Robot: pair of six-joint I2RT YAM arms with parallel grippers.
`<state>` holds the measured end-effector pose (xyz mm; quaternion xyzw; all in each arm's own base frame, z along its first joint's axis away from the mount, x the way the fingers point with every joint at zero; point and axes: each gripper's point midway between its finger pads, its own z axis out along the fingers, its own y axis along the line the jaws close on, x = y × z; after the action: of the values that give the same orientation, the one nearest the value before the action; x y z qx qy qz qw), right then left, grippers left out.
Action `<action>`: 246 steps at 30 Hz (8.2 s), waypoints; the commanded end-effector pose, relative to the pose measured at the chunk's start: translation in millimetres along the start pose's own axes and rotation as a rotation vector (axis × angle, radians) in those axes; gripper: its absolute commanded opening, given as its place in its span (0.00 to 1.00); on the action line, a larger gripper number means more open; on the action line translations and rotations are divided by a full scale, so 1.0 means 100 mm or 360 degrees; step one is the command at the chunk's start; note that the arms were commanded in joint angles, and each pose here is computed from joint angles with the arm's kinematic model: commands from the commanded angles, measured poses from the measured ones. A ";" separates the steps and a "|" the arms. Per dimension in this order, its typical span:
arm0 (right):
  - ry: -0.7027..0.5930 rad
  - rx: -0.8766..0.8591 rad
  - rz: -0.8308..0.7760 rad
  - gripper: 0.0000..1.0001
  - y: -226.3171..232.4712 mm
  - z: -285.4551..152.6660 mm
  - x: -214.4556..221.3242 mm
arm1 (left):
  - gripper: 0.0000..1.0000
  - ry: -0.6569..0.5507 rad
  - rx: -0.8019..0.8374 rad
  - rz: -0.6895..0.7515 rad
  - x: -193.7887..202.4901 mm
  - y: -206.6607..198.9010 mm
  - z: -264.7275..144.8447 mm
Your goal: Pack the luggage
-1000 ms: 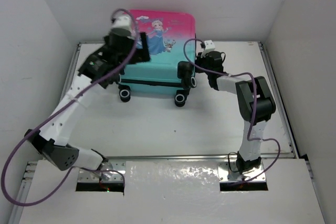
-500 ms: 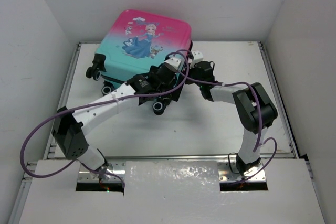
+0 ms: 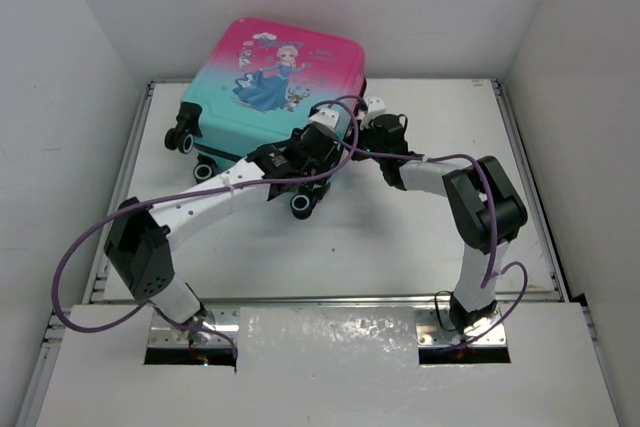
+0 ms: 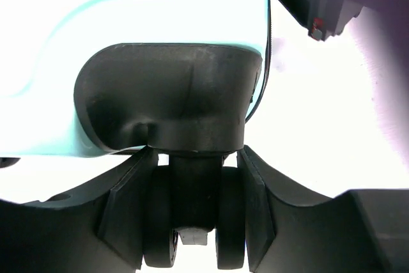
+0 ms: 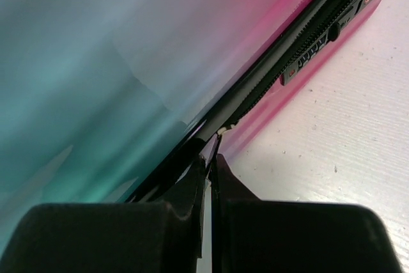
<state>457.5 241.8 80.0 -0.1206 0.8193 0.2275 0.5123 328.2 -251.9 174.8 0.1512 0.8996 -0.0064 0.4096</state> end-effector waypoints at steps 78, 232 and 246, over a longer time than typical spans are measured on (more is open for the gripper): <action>0.0227 -0.0101 -0.0078 0.97 0.01 -1.82 0.52 | 0.00 -0.0165 0.0219 -0.0344 0.76 0.41 -1.21; -0.0314 -0.0395 0.0609 0.99 -0.31 1.50 -1.65 | 1.00 -0.0372 -0.1209 -0.2483 1.06 3.38 0.10; -0.0156 -0.1408 0.0272 0.97 1.48 0.69 -1.23 | 1.00 0.0263 -0.0225 -0.1400 0.26 2.73 2.07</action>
<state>647.7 278.2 115.0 -0.0279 0.7307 0.4514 0.5114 449.6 143.6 40.1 -0.4851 0.8341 0.1057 0.2405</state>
